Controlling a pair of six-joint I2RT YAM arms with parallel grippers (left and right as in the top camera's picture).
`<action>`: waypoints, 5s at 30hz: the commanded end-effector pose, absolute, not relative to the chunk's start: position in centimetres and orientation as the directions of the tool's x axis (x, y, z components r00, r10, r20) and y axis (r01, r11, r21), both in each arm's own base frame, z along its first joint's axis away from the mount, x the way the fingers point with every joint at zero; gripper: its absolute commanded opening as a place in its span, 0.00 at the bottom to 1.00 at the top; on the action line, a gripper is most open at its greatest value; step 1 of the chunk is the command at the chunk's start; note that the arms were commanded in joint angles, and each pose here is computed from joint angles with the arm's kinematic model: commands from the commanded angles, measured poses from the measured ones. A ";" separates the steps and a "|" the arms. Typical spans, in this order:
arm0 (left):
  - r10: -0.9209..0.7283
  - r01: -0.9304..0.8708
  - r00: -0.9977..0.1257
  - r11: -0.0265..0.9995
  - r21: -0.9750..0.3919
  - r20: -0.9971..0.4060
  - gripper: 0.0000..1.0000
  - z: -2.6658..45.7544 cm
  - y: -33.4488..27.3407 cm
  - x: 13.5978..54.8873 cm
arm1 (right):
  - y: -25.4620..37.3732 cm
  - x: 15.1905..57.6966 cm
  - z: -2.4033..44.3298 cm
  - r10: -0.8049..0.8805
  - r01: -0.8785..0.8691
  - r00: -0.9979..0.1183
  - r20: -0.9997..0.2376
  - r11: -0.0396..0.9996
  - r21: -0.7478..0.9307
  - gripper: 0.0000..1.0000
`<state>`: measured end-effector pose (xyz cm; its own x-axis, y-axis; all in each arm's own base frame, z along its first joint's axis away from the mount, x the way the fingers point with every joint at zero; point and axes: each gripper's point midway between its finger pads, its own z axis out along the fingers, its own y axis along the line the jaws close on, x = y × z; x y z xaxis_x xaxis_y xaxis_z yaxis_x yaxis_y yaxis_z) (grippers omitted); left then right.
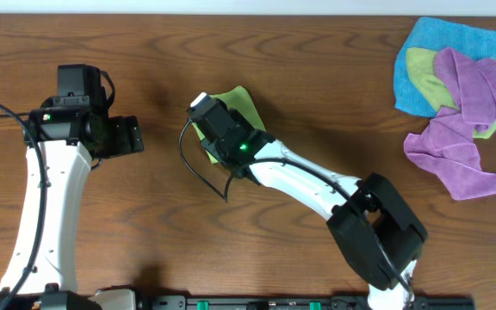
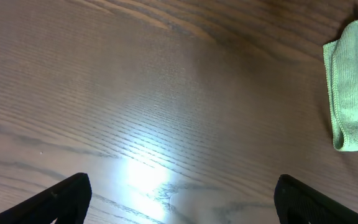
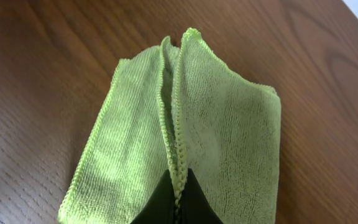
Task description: Fold the cloth
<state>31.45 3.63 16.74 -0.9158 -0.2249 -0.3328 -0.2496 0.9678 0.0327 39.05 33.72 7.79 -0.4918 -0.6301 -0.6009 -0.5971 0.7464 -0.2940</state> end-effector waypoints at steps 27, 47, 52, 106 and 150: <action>-0.219 -0.248 -0.920 0.967 0.051 -0.326 0.95 16.5 4.0 31.3 | 33.2 38.3 6.0 -0.644 -0.609 -0.526 -0.555 0.741 -0.283 0.99; -0.219 -0.249 -0.917 0.967 0.050 -0.333 0.95 16.5 4.0 31.5 | 32.6 35.1 2.0 -0.858 -0.866 -0.351 -0.375 0.450 -0.220 0.56; -0.219 -0.249 -0.917 0.967 0.050 -0.333 0.95 16.5 4.0 31.5 | 32.1 35.7 1.4 -0.872 -0.873 -0.330 -0.360 0.427 -0.234 0.40; -0.223 -0.246 -0.922 0.969 0.034 -0.315 0.95 14.8 3.7 31.2 | 35.2 34.2 6.7 -0.869 -0.849 -0.255 -0.424 0.411 -0.332 0.01; -0.222 -0.245 -0.920 0.969 0.032 -0.322 0.95 14.9 3.7 31.4 | 37.0 31.7 7.0 -0.827 -0.884 -0.294 -0.480 0.426 -0.192 0.02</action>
